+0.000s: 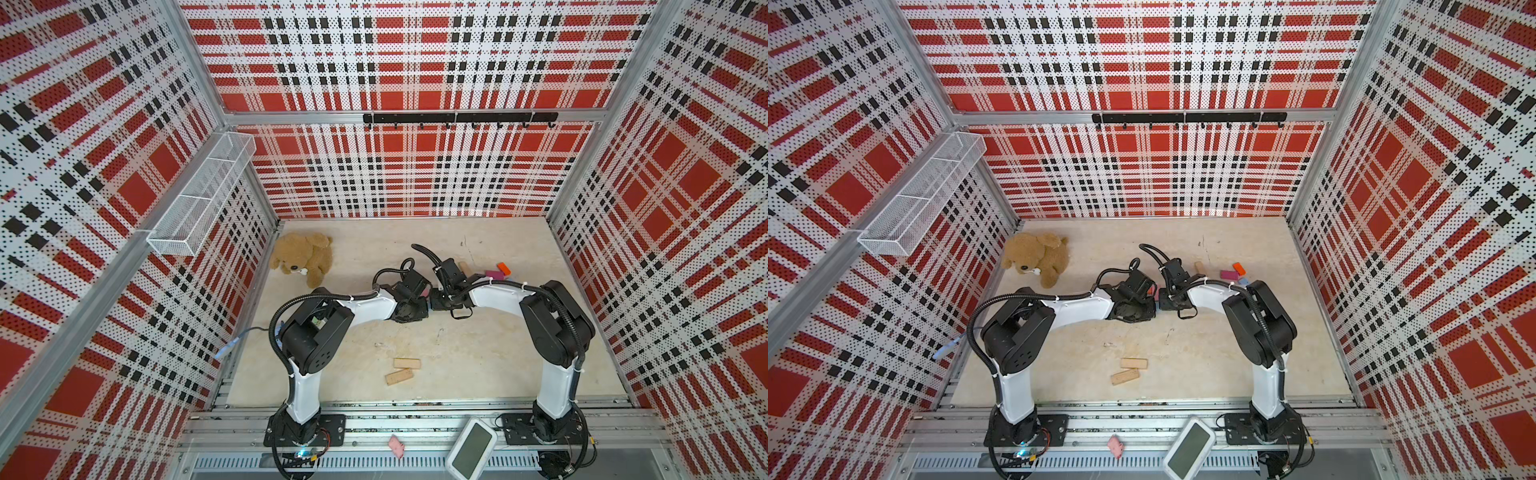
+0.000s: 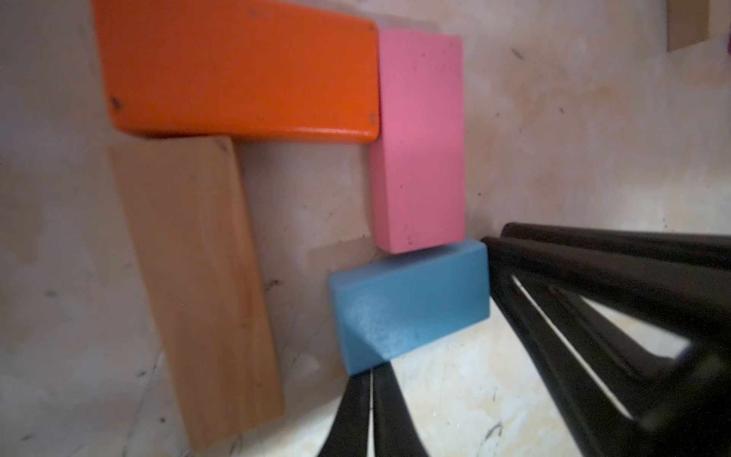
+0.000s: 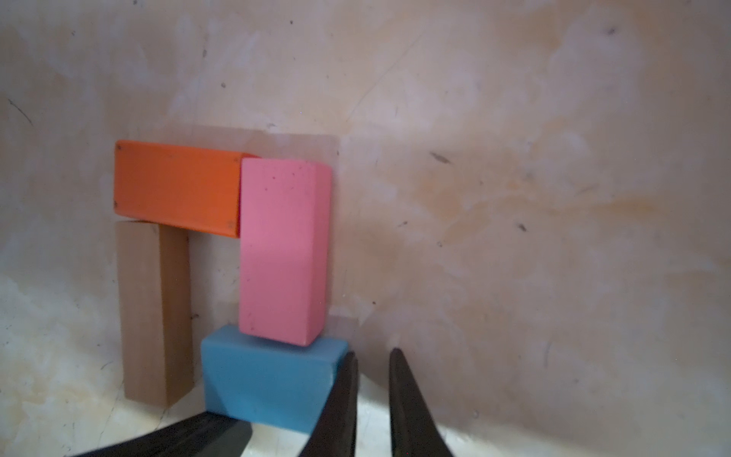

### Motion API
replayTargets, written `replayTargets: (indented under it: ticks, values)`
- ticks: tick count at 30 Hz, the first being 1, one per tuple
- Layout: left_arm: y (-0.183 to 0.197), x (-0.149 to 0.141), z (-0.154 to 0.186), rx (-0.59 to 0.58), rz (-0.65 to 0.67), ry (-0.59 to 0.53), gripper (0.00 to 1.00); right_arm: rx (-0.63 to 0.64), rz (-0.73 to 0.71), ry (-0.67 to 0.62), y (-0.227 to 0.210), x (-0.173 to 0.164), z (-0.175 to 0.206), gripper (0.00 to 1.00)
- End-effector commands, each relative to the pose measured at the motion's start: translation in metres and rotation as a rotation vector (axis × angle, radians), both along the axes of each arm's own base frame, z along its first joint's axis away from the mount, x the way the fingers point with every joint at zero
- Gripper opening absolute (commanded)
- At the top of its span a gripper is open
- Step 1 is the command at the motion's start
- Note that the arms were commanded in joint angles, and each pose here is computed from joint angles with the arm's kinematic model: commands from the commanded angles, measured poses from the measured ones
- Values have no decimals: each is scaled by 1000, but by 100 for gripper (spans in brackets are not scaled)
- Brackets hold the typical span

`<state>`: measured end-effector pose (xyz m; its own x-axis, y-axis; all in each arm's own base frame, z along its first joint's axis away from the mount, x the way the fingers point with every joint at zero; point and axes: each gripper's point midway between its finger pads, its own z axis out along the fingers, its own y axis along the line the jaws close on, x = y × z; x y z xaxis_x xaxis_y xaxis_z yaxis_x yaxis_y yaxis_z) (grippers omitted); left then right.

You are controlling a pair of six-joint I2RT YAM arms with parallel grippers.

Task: Assemble the letter p with building blocks
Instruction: Assemble the building block at the center of the board.

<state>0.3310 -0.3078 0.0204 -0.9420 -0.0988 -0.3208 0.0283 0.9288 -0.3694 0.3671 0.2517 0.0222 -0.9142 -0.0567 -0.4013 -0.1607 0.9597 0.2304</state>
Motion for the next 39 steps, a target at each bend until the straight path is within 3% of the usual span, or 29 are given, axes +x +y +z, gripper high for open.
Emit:
replayTargets:
  ticks: [1,39]
  values:
    - [5,5,-6,22,13,7,10,5,2,9,3,3,-4,18]
    - [12,9,-11,22,22,19,11,14,23,12,7,5,-7,20]
